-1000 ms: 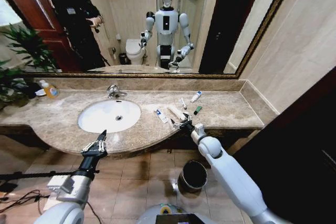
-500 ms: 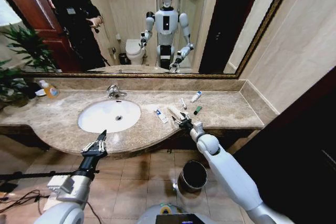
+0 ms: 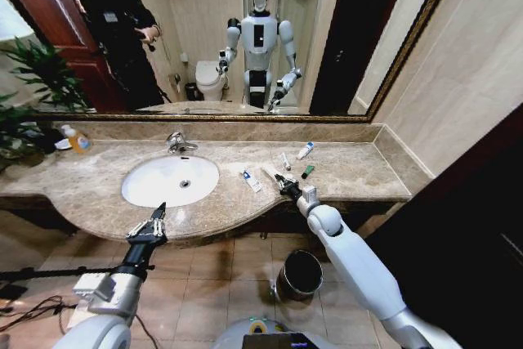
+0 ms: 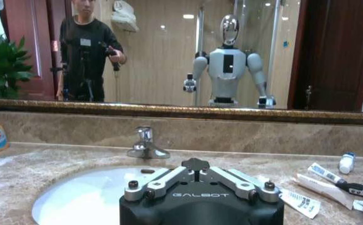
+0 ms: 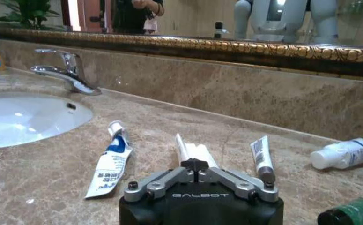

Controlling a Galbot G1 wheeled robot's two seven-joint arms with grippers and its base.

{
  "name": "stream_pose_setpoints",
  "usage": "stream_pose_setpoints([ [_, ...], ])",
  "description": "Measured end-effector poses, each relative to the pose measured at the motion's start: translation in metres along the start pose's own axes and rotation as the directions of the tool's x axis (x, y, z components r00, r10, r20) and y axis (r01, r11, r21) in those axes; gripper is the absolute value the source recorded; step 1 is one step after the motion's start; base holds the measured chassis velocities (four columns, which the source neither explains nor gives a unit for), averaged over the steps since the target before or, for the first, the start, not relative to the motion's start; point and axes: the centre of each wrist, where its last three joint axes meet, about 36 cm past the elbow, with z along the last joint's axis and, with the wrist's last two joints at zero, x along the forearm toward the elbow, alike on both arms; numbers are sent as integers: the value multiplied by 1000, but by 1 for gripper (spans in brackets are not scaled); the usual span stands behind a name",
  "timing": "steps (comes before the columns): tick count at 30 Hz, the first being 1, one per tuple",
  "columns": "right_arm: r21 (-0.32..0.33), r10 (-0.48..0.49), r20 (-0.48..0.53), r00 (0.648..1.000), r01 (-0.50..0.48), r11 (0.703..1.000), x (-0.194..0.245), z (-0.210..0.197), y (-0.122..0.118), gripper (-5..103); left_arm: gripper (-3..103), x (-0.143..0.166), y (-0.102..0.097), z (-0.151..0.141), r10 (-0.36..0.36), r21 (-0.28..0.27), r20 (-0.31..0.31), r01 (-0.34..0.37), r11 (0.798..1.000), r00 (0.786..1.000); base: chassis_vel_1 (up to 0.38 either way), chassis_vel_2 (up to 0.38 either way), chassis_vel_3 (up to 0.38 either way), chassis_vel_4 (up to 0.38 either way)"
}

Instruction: Pick up the trash from the sink and place it in the trash bin.

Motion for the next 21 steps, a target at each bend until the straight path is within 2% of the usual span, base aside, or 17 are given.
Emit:
stream_pose_setpoints([
  [11, -16, 9, 21, 1000, -8, 1000, 10, -9, -1, 0, 0, 0, 0, 0, 0, 0, 0, 0, 1000, 1000, 0, 0, 0, 0],
  [12, -15, 8, 21, 1000, -8, 1000, 12, -9, -1, 5, 0, 0, 0, 0, 0, 0, 0, 0, 1000, 1000, 0, 0, 0, 0],
  [15, -10, 1, 10, 1000, 0, 1000, 16, -5, -2, 5, 0, 0, 0, 0, 0, 0, 0, 0, 1000, 1000, 0, 0, 0, 0],
  [16, -3, -5, 3, 1000, 5, 1000, 18, -3, -3, 16, 0, 0, 0, 0, 0, 0, 0, 0, 1000, 1000, 0, 0, 0, 0],
  [17, 3, -8, -2, 1000, 8, 1000, 19, -1, -3, 16, 0, 0, 0, 0, 0, 0, 0, 0, 1000, 1000, 0, 0, 0, 0],
  [18, 8, -12, -8, 1000, 12, 1000, 20, 2, -3, 27, 0, 0, 0, 0, 0, 0, 0, 0, 1000, 1000, 0, 0, 0, 0],
  [20, 9, -15, -16, 1000, 15, 1000, 22, 5, -2, 27, 0, 0, 0, 0, 0, 0, 0, 0, 1000, 1000, 0, 0, 0, 0],
  [21, 9, -16, -22, 1000, 16, 1000, 22, 8, -2, 37, 0, 0, 0, 0, 0, 0, 0, 0, 1000, 1000, 0, 0, 0, 0],
])
